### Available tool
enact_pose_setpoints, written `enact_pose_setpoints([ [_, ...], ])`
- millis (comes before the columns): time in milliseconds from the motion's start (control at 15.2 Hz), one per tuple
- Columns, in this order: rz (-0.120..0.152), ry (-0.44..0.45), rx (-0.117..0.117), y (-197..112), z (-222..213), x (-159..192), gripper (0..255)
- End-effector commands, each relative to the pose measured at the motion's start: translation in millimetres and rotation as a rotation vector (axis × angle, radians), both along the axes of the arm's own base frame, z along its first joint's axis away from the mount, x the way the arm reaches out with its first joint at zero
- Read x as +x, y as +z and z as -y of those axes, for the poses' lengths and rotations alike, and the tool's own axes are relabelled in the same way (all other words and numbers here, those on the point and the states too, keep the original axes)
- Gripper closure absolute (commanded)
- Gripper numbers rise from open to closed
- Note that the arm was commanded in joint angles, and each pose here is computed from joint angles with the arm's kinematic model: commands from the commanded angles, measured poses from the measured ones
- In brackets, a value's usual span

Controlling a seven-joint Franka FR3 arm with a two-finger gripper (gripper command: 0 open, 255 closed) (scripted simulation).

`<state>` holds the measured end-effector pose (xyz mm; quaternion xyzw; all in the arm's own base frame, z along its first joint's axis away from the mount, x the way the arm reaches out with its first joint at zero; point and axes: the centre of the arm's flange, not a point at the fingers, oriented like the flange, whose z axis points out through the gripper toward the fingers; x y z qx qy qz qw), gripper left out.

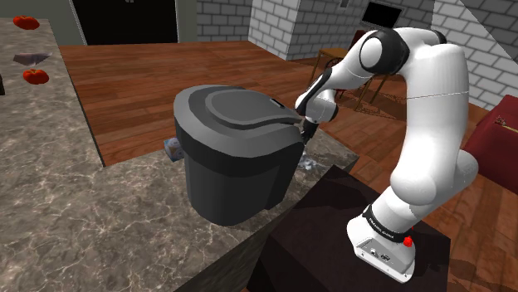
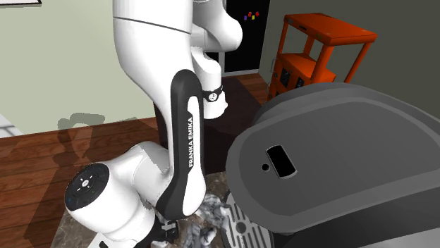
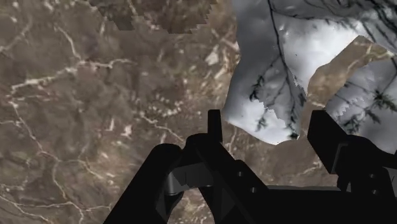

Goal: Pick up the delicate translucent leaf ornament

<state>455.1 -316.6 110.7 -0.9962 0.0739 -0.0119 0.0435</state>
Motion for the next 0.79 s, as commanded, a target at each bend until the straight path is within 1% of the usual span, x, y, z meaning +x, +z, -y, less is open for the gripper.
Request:
enact_pose_setpoints([
  [0,0.0,0.0,0.0,11,-2,0,255],
  [594,0.0,0.0,0.0,59,-2,0,255],
  [726,0.0,0.0,0.0,60,-2,0,255],
])
